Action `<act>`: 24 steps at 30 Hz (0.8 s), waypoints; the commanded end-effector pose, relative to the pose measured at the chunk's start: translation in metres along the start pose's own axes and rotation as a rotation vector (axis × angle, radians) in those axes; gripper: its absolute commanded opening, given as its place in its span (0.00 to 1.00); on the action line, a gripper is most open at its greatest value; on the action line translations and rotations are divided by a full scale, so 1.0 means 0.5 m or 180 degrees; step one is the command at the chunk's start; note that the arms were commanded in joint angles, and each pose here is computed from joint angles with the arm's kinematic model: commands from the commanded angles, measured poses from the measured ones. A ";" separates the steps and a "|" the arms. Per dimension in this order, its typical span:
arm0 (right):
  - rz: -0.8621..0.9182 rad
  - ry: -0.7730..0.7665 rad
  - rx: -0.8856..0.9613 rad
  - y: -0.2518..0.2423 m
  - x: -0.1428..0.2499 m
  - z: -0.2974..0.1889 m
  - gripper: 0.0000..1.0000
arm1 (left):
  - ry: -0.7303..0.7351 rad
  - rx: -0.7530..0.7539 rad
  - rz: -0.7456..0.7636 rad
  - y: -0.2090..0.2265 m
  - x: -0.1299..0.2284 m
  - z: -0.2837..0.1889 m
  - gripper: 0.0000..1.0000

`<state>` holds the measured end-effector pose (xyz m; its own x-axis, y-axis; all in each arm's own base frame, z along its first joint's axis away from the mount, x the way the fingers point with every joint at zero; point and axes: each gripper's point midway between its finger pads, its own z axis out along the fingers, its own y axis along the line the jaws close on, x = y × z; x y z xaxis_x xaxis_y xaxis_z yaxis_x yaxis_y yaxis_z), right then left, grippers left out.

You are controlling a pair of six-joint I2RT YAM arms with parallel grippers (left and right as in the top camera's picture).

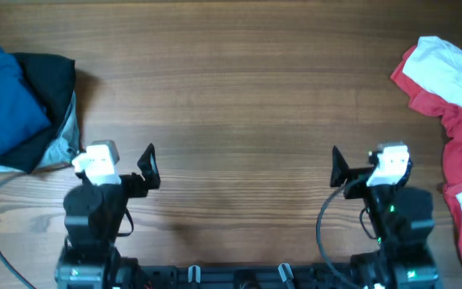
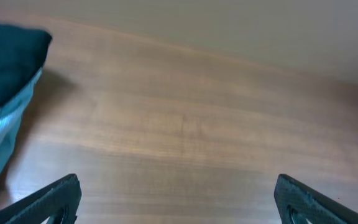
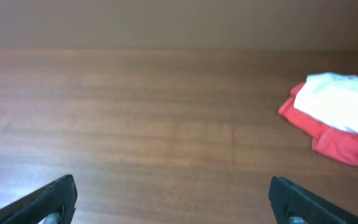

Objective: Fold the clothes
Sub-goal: 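Move the right gripper to the white shirt on the right pile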

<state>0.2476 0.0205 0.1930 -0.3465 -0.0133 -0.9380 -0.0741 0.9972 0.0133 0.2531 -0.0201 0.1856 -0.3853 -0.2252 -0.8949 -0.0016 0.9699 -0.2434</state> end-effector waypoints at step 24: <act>0.1914 0.1645 0.2460 -0.347 0.081 -0.009 0.99 | 0.0923 0.0553 -0.0098 -0.099 -0.056 -0.015 1.00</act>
<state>0.2590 -0.1056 0.1706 -0.5772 0.5246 -0.6259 0.6059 0.7889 0.1024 0.2565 -0.0564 0.2118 -0.6581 -0.2049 -0.7245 0.0917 0.9333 -0.3473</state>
